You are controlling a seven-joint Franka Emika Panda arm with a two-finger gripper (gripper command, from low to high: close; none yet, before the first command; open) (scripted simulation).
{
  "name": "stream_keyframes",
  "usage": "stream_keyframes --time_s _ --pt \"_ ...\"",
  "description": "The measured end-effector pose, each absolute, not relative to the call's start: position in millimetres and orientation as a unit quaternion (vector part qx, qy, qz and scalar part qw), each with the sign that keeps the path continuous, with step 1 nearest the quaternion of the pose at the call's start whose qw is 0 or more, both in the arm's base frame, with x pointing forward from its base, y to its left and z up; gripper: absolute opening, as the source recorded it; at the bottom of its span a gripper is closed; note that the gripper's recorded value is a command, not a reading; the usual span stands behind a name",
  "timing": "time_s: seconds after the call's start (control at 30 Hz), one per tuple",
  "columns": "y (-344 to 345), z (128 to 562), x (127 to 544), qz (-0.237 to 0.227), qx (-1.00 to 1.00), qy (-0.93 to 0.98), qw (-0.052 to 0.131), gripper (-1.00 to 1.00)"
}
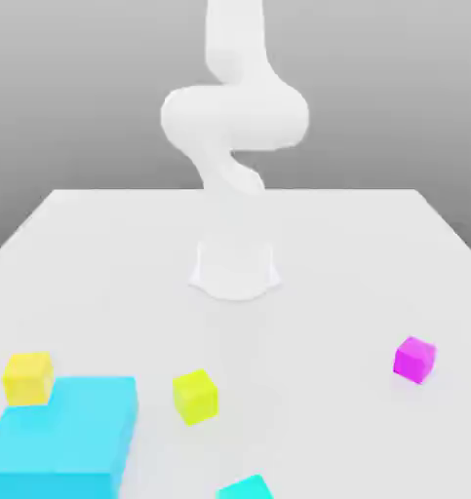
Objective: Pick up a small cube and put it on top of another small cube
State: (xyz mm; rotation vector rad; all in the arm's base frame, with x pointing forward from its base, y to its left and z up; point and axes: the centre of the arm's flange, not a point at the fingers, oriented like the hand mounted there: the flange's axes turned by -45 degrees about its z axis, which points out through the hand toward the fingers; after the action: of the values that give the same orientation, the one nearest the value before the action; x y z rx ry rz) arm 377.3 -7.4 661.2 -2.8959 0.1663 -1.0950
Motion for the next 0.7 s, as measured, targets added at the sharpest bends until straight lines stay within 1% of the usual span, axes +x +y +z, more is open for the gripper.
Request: stream_keyframes --time_s 0.07,0.17,0.23,0.33,0.4,0.47,0.57,0.63,0.7 --pt "-14.4 611.7 401.3 -0.317 -0.942 0.1 0.034 0.0" --pt "-23.9 537.2 424.9 -0.263 -0.949 0.169 0.048 0.0" --pt "-29.7 487.3 432.9 -0.227 -0.948 0.214 0.053 0.0" --pt "-37.6 412.1 434.0 -0.173 -0.942 0.284 0.054 0.0" --pt "-42.5 361.7 427.2 -0.135 -0.932 0.332 0.05 0.0" --pt "-47.1 311.0 413.8 -0.097 -0.918 0.382 0.041 0.0" --pt "-53.0 240.8 382.1 -0.041 -0.89 0.454 0.021 0.0" --pt "-56.4 204.8 359.9 -0.012 -0.87 0.492 0.006 0.0" --pt "-58.0 182.5 353.3 -0.004 -0.864 0.504 0.0 0.0"
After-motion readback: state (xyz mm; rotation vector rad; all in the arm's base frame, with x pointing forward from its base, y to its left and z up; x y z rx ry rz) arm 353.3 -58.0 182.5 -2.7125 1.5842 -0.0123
